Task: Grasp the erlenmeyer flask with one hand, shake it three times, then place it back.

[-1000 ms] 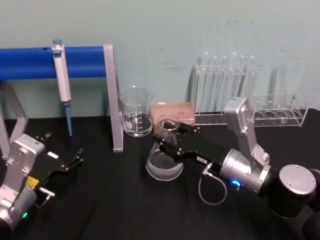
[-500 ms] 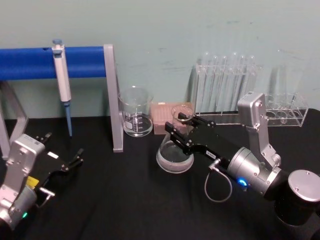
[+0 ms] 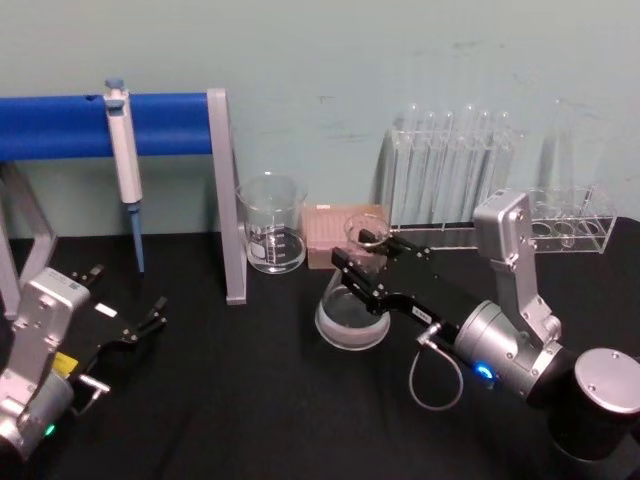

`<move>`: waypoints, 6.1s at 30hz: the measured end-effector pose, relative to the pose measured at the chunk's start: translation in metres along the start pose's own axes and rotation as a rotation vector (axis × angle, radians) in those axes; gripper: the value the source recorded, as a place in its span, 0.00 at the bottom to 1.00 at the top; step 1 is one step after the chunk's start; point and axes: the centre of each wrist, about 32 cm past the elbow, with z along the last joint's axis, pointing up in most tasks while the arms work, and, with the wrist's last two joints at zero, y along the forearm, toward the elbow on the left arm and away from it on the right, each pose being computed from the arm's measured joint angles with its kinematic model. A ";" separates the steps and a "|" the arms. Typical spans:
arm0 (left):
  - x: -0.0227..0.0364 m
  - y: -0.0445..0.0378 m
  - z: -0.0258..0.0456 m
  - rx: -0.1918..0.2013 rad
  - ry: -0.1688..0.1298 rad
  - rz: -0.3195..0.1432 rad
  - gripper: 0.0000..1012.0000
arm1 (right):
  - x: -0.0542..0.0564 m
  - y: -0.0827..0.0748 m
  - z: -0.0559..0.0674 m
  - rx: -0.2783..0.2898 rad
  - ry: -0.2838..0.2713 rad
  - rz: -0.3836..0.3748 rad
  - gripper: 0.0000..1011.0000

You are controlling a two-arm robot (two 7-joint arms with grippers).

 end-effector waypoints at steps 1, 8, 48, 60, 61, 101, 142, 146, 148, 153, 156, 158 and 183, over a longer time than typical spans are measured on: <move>0.0000 0.0000 0.0000 0.000 0.000 0.000 0.99 | 0.000 0.000 0.000 0.000 -0.001 0.004 0.45; 0.0000 0.0000 0.0000 0.000 0.000 0.000 0.99 | -0.006 0.003 0.000 0.003 -0.011 0.077 0.45; 0.0000 0.0000 0.0000 0.000 0.000 0.000 0.99 | -0.018 -0.003 0.001 0.055 -0.071 0.093 0.45; 0.0000 0.0000 0.0000 0.000 0.000 0.000 0.99 | -0.005 -0.019 0.001 0.049 -0.081 -0.117 0.45; 0.0000 0.0000 0.0000 0.000 0.000 0.000 0.99 | -0.004 -0.020 0.001 0.048 -0.081 -0.130 0.45; 0.0000 0.0000 0.0000 0.000 0.000 0.000 0.99 | 0.013 -0.019 0.002 0.010 -0.088 -0.159 0.45; 0.0000 0.0000 0.0000 0.000 0.000 0.000 0.99 | -0.016 0.002 0.005 0.038 -0.068 0.154 0.45; 0.0000 0.0000 0.0000 0.000 0.000 0.000 0.99 | -0.015 -0.001 0.004 0.038 -0.068 0.122 0.45; 0.0000 0.0000 0.0000 0.000 0.000 0.000 0.99 | -0.013 -0.003 0.004 0.039 -0.070 0.088 0.45; 0.0000 0.0000 0.0000 0.000 0.000 0.000 0.99 | -0.008 -0.008 0.004 0.038 -0.073 0.022 0.45; 0.0000 0.0000 0.0000 0.000 0.000 0.000 0.99 | -0.004 -0.012 0.004 0.038 -0.074 -0.027 0.45; 0.0000 0.0000 0.0000 0.000 0.000 0.000 0.99 | 0.000 -0.015 0.004 0.035 -0.076 -0.064 0.45; 0.0000 0.0000 0.0000 0.000 0.000 0.000 0.99 | 0.024 -0.037 0.003 0.003 -0.079 -0.317 0.45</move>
